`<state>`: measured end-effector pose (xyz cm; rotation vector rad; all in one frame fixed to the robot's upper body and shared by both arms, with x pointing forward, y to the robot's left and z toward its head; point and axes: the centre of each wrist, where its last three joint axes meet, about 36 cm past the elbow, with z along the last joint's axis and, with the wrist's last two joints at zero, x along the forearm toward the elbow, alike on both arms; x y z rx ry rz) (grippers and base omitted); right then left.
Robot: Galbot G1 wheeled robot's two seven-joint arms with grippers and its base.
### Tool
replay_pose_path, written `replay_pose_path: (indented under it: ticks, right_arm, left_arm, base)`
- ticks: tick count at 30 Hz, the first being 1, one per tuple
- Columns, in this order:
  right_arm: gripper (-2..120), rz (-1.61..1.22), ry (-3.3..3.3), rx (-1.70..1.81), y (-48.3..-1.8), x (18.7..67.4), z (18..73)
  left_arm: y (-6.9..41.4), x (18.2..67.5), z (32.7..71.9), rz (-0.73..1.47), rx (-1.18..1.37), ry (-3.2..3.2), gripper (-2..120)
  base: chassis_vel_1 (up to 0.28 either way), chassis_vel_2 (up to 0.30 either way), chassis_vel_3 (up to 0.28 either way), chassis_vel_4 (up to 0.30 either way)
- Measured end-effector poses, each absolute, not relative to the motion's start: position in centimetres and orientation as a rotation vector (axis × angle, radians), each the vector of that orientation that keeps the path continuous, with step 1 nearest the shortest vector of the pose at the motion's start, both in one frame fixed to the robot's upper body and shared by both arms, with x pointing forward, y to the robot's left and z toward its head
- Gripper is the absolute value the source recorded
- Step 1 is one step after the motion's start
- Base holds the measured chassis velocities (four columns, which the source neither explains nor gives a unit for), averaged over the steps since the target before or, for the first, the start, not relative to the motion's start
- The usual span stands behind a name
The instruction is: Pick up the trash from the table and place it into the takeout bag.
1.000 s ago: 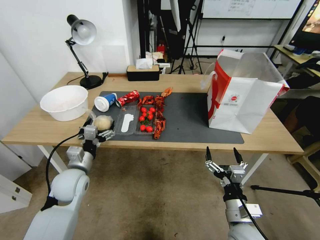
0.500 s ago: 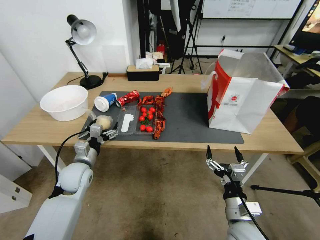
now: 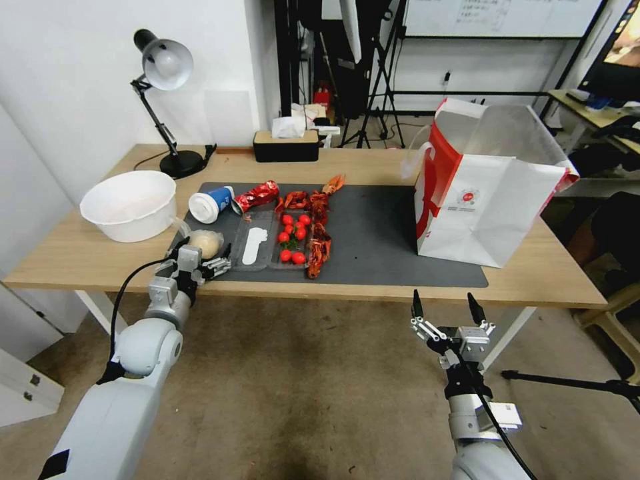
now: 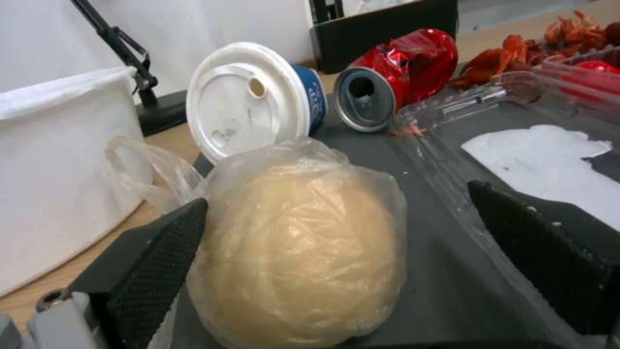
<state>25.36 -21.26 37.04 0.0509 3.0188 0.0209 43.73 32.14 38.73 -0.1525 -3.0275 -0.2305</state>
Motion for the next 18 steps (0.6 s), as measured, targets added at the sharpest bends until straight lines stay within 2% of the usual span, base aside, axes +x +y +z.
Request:
replay_pose_path:
  ticks: [2,7,9,11,13,15,18]
  right_arm:
    - [100,0.021,3.019,0.051,-21.3,25.4,37.0]
    - [100,0.022,3.019,0.053,-21.2,25.4,37.1]
    - [100,0.023,3.019,0.051,-21.2,25.4,37.0]
    - [100,0.023,3.019,0.052,-21.2,25.4,37.0]
    - [99,0.022,3.020,0.052,-21.2,25.4,37.0]
    - [99,0.022,3.019,0.052,-21.2,25.4,37.0]
    - [98,0.021,3.019,0.051,-21.2,25.5,37.0]
  left_arm:
    - [32.3,43.8,38.7,-0.237,-0.151,-3.023,99]
    - [32.7,44.0,38.5,-0.252,-0.142,-3.012,87]
    - [33.0,44.2,38.4,-0.259,-0.137,-3.008,76]
    - [33.1,44.2,38.4,-0.261,-0.136,-3.007,73]
    - [33.2,44.3,38.4,-0.266,-0.133,-3.004,62]
    - [33.3,44.3,38.3,-0.268,-0.132,-3.003,59]
    - [33.5,44.3,38.3,-0.274,-0.133,-3.001,42]
  base:
    - [0.000,0.000,0.000,0.000]
    - [0.000,0.000,0.000,0.000]
    - [0.000,0.000,0.000,0.000]
    - [0.000,0.000,0.000,0.000]
    - [0.000,0.000,0.000,0.000]
    - [0.000,0.000,0.000,0.000]
    - [0.000,0.000,0.000,0.000]
